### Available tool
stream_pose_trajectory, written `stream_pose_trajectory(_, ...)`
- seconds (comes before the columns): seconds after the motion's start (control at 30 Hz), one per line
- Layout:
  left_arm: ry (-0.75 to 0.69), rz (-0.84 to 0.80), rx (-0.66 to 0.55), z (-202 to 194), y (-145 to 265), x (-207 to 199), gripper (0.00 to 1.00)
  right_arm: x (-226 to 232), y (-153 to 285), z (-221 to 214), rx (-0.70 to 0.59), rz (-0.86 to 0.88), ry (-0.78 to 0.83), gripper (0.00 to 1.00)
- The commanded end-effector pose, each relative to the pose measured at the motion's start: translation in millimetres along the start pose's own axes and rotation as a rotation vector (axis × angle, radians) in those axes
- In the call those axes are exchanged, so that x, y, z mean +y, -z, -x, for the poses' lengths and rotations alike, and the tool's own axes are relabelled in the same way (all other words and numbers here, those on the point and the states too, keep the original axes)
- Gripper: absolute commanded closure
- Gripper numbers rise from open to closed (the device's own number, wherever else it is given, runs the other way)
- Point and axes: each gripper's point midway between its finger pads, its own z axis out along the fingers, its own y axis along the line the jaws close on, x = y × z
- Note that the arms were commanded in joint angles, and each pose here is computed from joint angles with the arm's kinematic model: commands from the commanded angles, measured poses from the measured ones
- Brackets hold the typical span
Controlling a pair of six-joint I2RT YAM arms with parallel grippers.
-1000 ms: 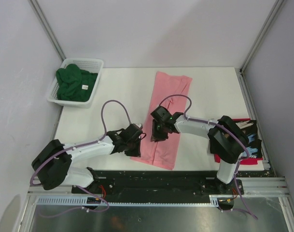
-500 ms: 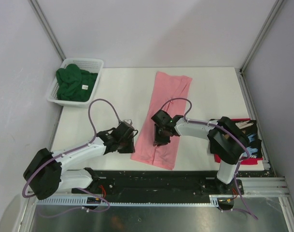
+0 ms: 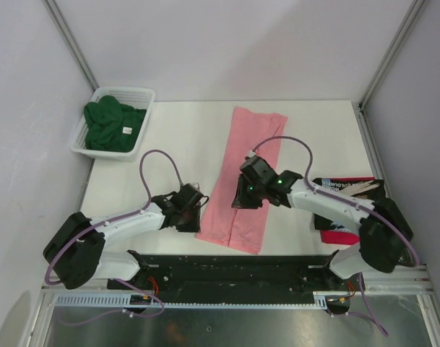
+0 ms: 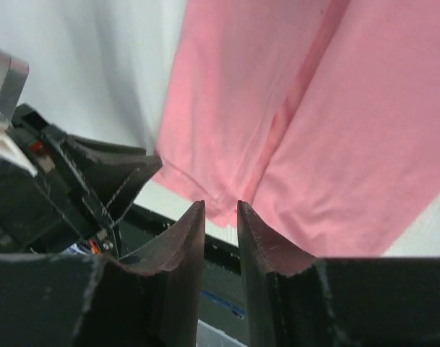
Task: Fold and stack the t-shirts
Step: Rotate the tshirt 90 degrees, then grab the bottom of the folded rectangular tshirt with both arms
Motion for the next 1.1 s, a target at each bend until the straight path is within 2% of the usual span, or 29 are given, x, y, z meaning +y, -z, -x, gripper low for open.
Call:
stream_pose_trajectory(0.0,-0.013,-0.017,0.043,-10.0,-4.4,0.4,0.68,-28.0,22.5,-20.3,0.006,-0.052,-0.048,0.70)
stream_pose_trajectory(0.2,-0.007,-0.043,0.101,-32.0,-4.4,-0.4,0.77,-76.3,38.9,-78.7,0.081,-0.087,-0.126,0.66)
stream_pose_trajectory(0.37,-0.021,-0.055,0.143,-49.3,-4.6,-1.8,0.84,-98.3,45.2,-113.1,0.128,-0.087,-0.183,0.64)
stream_pose_trajectory(0.7,-0.026,-0.086,0.155,-61.0,-0.1,-0.3,0.99,-108.2,30.5,-139.8,0.160,-0.040,-0.313,0.62)
stream_pose_trajectory(1.07,-0.040,-0.112,0.154,-59.8,3.7,-5.0,1.00,-113.0,23.6,-130.4,0.063,-0.016,-0.424,0.59)
